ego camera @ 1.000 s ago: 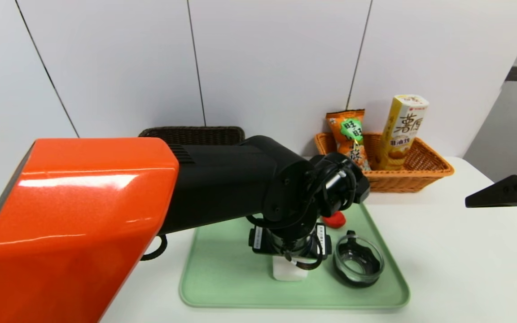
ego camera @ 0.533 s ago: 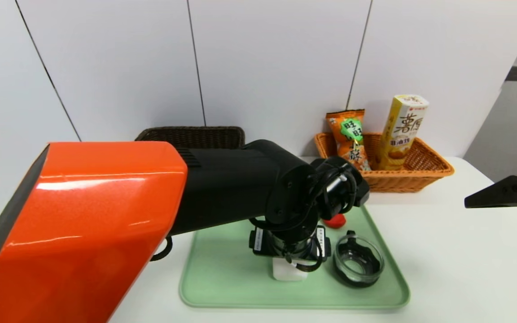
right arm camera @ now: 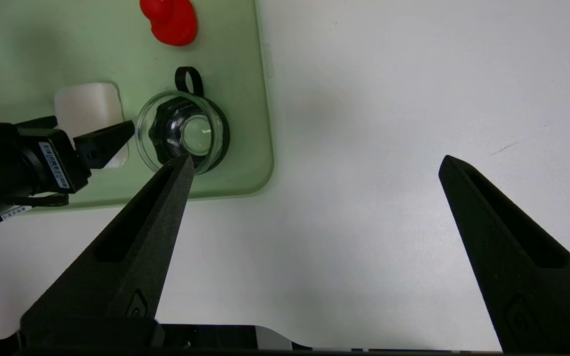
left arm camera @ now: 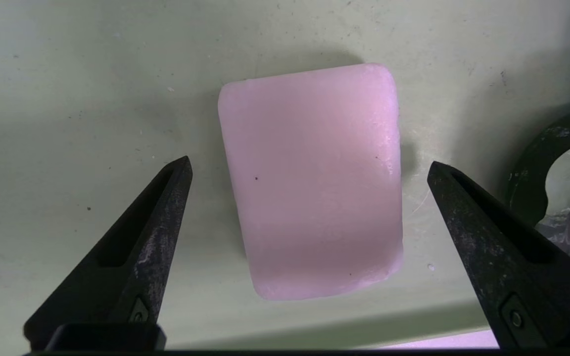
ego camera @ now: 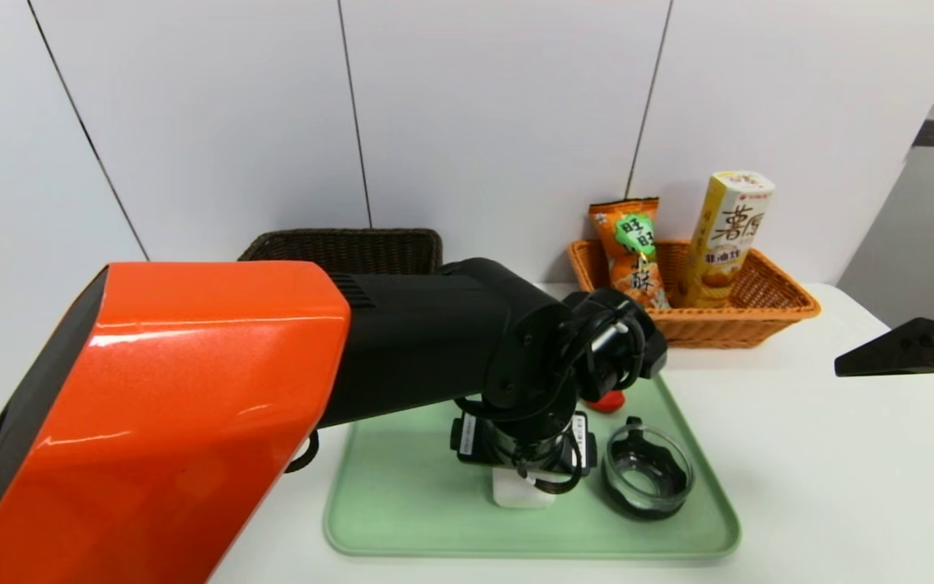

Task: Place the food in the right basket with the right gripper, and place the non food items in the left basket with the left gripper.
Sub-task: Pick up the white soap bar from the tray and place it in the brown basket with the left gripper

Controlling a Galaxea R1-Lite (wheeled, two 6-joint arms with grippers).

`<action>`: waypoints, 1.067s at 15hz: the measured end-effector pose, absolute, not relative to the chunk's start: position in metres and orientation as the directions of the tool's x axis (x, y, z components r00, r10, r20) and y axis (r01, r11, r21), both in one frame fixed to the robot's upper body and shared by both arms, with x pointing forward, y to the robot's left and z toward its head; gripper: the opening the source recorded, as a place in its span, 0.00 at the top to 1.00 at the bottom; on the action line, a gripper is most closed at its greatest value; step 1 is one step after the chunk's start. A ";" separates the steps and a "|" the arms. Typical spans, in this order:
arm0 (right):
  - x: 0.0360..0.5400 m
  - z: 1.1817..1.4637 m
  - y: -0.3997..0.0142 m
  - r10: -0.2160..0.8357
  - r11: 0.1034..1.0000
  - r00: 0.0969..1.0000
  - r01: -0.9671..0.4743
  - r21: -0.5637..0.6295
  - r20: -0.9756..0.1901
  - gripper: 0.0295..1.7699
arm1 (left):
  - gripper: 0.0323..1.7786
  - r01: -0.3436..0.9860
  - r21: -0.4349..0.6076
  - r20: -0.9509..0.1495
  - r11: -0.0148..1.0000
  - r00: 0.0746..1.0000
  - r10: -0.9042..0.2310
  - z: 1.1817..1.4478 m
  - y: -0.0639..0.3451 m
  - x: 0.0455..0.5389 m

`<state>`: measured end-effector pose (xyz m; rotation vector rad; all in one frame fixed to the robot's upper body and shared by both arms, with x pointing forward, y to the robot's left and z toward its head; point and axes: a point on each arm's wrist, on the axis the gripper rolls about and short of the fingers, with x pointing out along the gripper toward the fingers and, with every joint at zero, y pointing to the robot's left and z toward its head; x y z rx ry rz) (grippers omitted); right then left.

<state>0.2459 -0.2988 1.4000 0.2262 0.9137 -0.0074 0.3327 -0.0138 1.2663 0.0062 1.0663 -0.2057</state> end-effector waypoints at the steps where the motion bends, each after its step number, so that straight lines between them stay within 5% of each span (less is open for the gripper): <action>1: 0.246 1.400 -0.299 0.089 0.976 0.612 0.102 0.190 -0.786 0.03 | 0.05 0.171 -0.094 -0.870 0.981 0.466 -0.164 1.266 -0.014 0.333; 9: 0.246 1.400 -0.299 0.090 0.978 0.611 0.096 0.186 -0.786 0.03 | 0.05 0.180 -0.088 -0.871 0.980 0.463 -0.163 1.265 -0.016 0.330; 13: 0.245 1.401 -0.299 0.093 0.977 0.614 0.094 0.190 -0.784 0.03 | 0.41 0.184 -0.084 -0.873 0.979 0.460 -0.162 1.264 -0.017 0.328; 16: 0.243 1.402 -0.299 0.110 0.975 0.616 0.084 0.204 -0.780 0.03 | 0.46 0.184 -0.082 -0.873 0.979 0.461 -0.160 1.262 -0.018 0.329</action>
